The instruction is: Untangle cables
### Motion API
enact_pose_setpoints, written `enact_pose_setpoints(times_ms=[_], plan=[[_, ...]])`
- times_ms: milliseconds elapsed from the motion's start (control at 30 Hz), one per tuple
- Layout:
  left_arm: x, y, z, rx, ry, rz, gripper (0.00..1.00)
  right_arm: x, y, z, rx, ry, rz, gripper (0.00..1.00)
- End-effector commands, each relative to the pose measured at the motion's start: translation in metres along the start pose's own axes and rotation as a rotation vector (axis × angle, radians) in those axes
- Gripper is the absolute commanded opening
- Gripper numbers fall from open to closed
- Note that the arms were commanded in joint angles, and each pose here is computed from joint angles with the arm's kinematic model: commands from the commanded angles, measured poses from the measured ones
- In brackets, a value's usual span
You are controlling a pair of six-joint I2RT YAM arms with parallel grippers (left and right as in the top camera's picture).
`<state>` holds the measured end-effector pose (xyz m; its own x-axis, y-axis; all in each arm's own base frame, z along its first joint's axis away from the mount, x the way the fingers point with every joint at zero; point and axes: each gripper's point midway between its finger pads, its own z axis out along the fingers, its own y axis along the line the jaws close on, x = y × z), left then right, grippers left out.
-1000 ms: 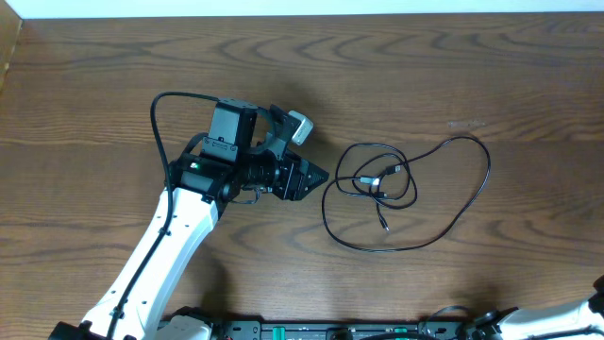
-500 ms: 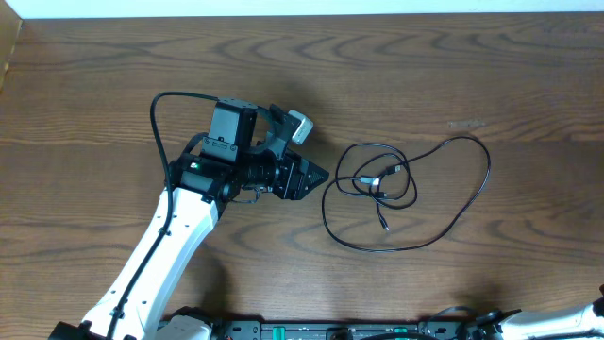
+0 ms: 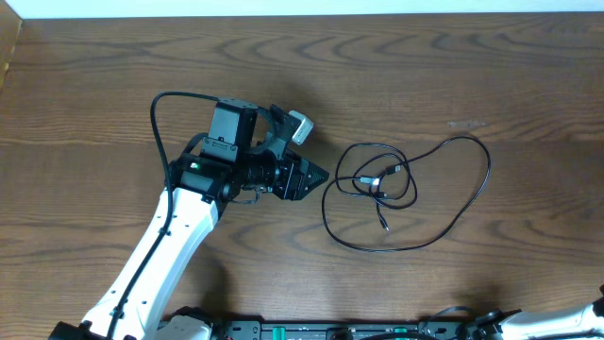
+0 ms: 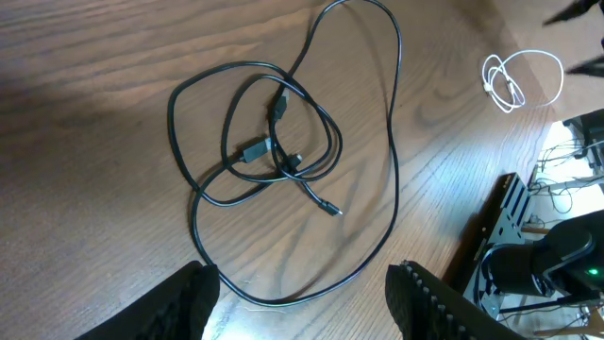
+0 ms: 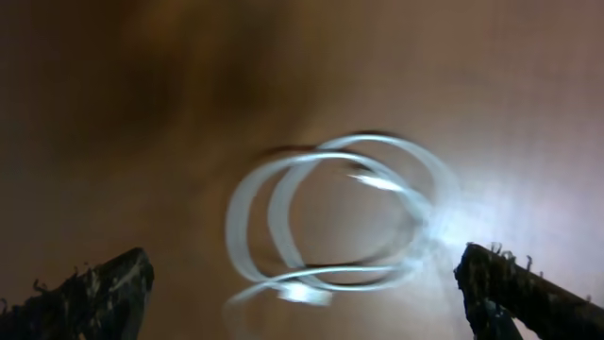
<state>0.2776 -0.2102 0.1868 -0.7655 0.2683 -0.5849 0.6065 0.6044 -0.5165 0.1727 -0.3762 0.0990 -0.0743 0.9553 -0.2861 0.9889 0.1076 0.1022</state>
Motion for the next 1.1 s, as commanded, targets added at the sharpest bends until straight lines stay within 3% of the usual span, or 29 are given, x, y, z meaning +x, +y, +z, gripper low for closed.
enact_pose_setpoints(times_ms=[0,133,333,600,867,967,1067], plan=[[0.001,0.001,0.000,-0.008,0.000,0.012,0.62,0.004,0.043,-0.024,-0.246,-0.001,-0.148,0.99],[0.002,0.001,0.000,-0.008,0.001,0.011,0.62,0.002,0.058,-0.046,-0.287,-0.056,-0.203,0.99],[0.002,0.001,0.000,-0.008,0.004,0.008,0.62,0.030,0.125,-0.085,-0.499,-0.098,-0.461,0.99],[0.007,-0.002,-0.001,0.003,0.020,-0.005,0.62,0.089,0.188,-0.134,-0.593,-0.134,-0.702,0.99],[0.005,-0.001,-0.001,0.002,0.014,-0.001,0.62,0.195,0.231,-0.210,-0.931,-0.033,-1.007,0.99],[0.001,0.000,-0.001,-0.005,0.000,-0.026,0.63,0.244,0.228,-0.208,-0.895,0.085,-1.103,0.99],[0.001,0.000,-0.001,-0.005,-0.003,-0.056,0.63,0.262,0.213,-0.189,-0.705,0.125,-1.129,0.99]])
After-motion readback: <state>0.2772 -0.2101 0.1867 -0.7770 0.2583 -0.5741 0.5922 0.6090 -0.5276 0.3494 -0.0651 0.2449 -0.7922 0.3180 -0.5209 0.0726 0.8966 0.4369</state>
